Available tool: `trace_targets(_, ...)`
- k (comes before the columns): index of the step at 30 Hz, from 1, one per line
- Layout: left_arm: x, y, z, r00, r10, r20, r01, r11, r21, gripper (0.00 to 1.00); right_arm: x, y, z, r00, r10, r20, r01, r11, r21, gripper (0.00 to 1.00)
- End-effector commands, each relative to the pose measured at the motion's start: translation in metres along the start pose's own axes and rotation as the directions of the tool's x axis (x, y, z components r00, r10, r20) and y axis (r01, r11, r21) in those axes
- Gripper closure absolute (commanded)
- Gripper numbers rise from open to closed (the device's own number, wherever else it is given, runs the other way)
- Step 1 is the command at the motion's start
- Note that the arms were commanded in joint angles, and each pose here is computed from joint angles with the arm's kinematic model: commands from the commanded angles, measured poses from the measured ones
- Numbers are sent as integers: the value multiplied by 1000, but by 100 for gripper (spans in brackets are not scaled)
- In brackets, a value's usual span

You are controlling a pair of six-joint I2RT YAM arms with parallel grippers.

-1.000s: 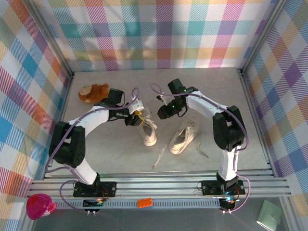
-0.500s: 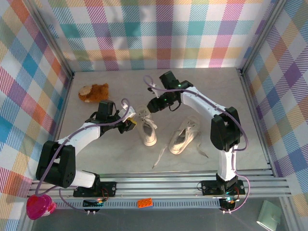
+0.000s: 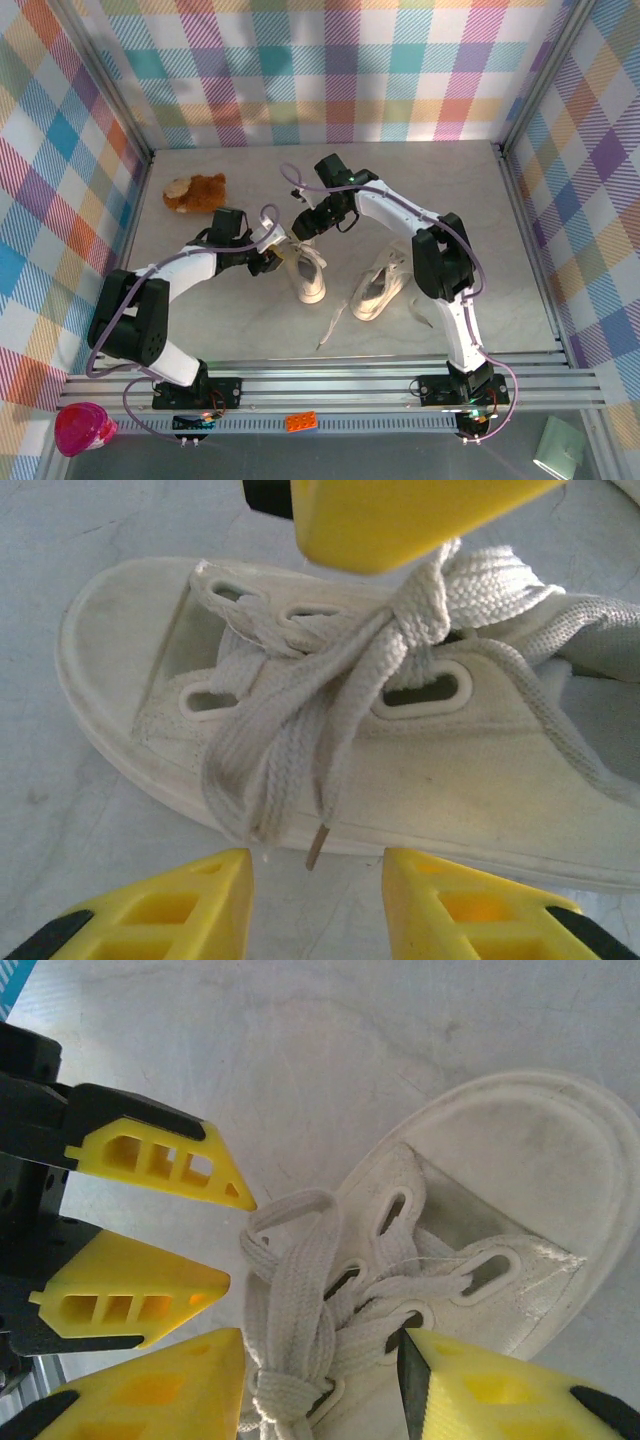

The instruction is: Tie the shoes

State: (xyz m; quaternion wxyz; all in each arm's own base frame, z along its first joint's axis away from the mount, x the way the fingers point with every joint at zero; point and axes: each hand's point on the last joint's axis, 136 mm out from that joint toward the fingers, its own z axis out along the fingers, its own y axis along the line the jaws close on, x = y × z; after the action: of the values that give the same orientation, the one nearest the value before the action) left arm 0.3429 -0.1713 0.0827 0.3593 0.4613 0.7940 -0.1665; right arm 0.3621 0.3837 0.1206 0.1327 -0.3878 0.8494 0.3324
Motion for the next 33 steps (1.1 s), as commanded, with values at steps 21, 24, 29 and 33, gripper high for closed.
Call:
trace_targets(21, 1, -13, 7, 989, 104, -102, -98, 993, 61, 100, 10, 7, 7, 1000, 7, -27, -9, 997, -72, 55)
trace_targets(24, -1, -15, 0, 989, 104, -101, -99, 994, 55, 100, 12, 6, 8, 999, 8, -32, -10, 997, -74, 55)
trace_targets(29, -6, -17, -10, 991, 105, -88, -102, 994, 41, 100, 12, 7, 10, 999, 3, -33, -5, 996, -85, 55)
trace_targets(33, -5, -23, -19, 990, 94, -102, -90, 995, 47, 100, 15, 9, 12, 999, -5, -44, 1, 996, -89, 55)
